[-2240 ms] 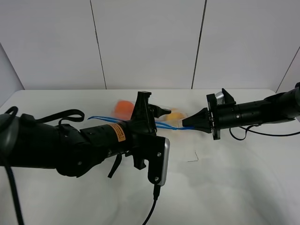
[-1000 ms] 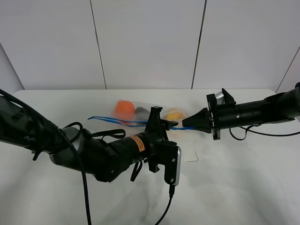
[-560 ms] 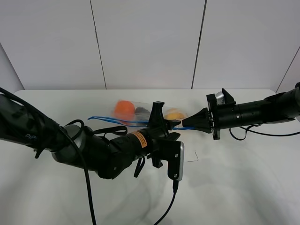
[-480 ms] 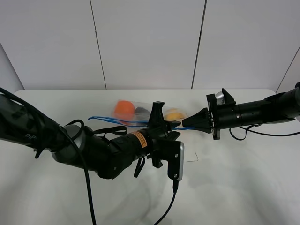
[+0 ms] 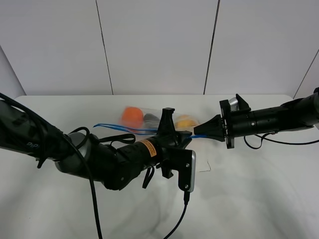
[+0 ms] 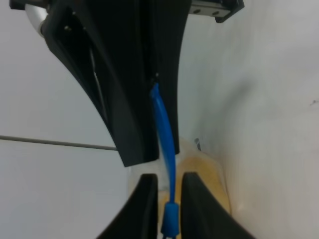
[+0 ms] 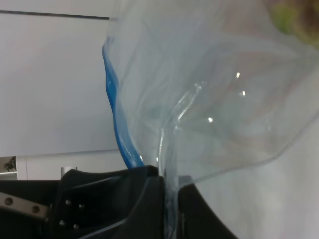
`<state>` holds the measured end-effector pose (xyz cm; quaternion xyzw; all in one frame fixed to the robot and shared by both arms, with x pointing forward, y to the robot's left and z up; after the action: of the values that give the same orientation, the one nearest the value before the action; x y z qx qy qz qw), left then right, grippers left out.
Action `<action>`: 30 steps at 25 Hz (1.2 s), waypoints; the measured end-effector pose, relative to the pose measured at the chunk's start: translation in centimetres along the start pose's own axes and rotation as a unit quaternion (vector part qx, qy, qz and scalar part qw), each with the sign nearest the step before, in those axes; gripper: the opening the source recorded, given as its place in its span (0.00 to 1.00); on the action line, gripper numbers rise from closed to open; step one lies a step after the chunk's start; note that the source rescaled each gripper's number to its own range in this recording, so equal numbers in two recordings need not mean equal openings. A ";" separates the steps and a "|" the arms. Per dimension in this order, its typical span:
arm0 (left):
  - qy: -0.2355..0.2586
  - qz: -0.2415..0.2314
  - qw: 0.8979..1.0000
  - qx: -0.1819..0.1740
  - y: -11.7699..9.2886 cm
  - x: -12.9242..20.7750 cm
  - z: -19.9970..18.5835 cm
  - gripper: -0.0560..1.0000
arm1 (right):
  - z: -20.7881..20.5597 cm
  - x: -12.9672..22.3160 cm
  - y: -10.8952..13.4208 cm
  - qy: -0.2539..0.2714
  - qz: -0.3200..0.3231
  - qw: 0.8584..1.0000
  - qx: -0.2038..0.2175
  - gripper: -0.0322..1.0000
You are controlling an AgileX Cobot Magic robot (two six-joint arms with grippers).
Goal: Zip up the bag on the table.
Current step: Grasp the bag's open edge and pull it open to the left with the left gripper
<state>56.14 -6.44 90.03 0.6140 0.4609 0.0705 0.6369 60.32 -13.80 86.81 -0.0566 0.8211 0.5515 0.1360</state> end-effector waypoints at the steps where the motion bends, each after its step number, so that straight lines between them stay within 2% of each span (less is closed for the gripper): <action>1: 0.000 0.000 1.000 0.000 0.0 0.0 0.0 0.11 | 0.0 0.0 0.0 0.000 0.000 1.000 0.000 0.03; 3: 0.001 0.000 1.000 0.002 -0.1 0.1 0.0 0.06 | 0.0 0.0 0.0 0.000 0.000 1.000 0.000 0.03; 12: 0.005 0.002 1.000 0.000 0.0 0.2 0.0 0.06 | 0.0 0.0 0.0 0.001 0.000 1.000 0.000 0.03; 21: 0.041 0.008 0.999 -0.023 1.1 1.4 -0.2 0.06 | 0.0 -0.4 0.1 -0.009 0.004 1.000 -0.002 0.03; 30: 0.065 0.019 0.998 -0.020 1.3 2.7 -2.6 0.06 | 0.0 0.2 0.4 0.004 0.000 1.000 -0.009 0.03</action>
<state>56.52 -2.52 90.23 0.6036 0.4880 0.1315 0.6166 60.07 -13.62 87.09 -0.0605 0.8164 0.5589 0.1321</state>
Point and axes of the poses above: a point on each arm's last joint axis where the gripper is mounted, z pointing out along that axis toward the gripper, y along the wrist's bending axis when the last joint is at zero, x = y × z, the point moved 10 cm from there along z, pointing out along that axis toward the gripper, and after that the axes turned 13 degrees about -z, right-handed, at the moved point
